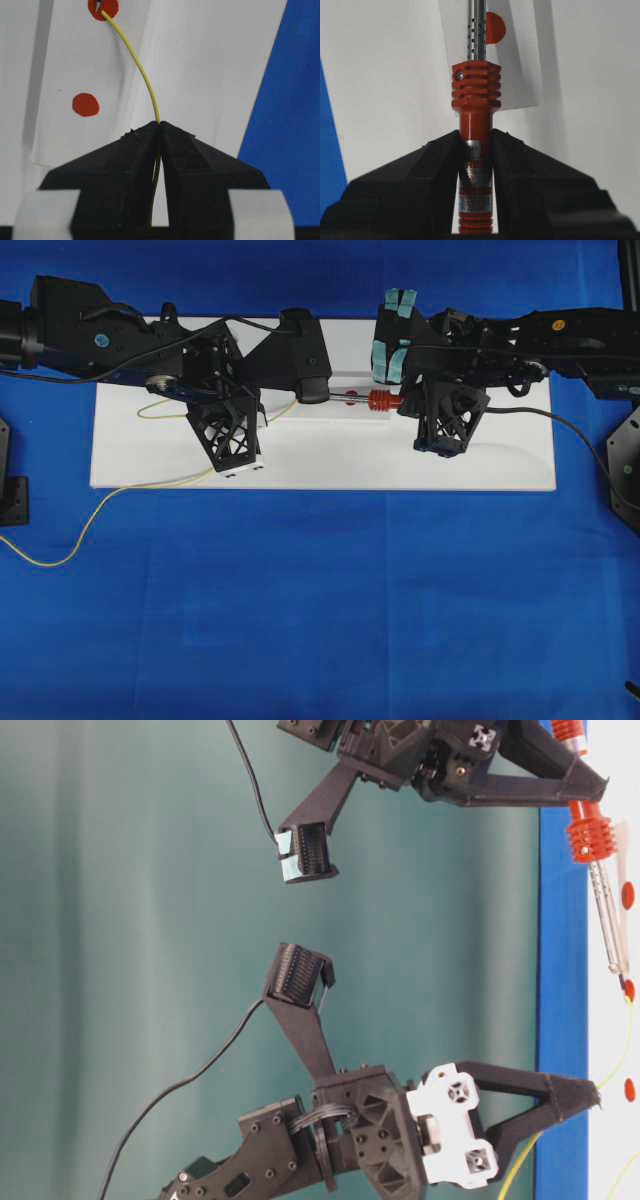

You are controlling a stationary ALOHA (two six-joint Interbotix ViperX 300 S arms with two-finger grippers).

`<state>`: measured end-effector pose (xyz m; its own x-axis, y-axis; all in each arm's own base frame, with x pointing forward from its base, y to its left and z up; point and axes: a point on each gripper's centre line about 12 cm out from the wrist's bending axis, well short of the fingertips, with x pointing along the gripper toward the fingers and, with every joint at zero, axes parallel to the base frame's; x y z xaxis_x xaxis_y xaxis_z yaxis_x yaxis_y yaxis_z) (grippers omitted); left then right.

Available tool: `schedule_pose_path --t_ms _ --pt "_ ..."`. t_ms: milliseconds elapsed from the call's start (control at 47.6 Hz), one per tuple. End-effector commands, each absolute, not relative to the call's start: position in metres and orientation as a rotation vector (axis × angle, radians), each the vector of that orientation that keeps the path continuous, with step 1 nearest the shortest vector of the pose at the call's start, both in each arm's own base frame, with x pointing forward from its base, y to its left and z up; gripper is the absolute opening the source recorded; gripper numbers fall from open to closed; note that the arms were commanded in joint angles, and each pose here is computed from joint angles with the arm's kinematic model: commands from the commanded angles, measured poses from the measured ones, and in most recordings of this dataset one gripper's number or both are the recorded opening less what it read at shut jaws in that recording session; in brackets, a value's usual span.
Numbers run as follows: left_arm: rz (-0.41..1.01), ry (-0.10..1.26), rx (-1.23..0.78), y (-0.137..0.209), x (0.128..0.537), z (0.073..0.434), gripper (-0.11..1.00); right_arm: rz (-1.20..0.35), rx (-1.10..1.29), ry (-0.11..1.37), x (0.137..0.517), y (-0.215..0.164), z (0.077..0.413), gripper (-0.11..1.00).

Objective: Touch the tip of the soldering iron to the tip of the solder at the mark.

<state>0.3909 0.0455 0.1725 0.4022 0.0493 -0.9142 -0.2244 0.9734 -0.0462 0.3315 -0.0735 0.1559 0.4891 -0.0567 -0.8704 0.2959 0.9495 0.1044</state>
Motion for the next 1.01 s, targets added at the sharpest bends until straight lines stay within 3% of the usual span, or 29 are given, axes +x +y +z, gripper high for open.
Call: schedule_pose_path --t_ms 0,420,987 --pt "0.171 1.106 -0.166 0.046 0.396 0.185 0.03 -0.216 0.247 1.009 0.336 -0.075 0.165 0.06" --pt "0.170 1.101 -0.164 0.046 0.396 0.188 0.03 -0.218 0.248 1.009 0.336 -0.075 0.165 0.06" --pt "0.175 1.055 -0.160 0.043 0.359 0.247 0.03 -0.214 0.242 1.009 0.336 -0.075 0.165 0.06"
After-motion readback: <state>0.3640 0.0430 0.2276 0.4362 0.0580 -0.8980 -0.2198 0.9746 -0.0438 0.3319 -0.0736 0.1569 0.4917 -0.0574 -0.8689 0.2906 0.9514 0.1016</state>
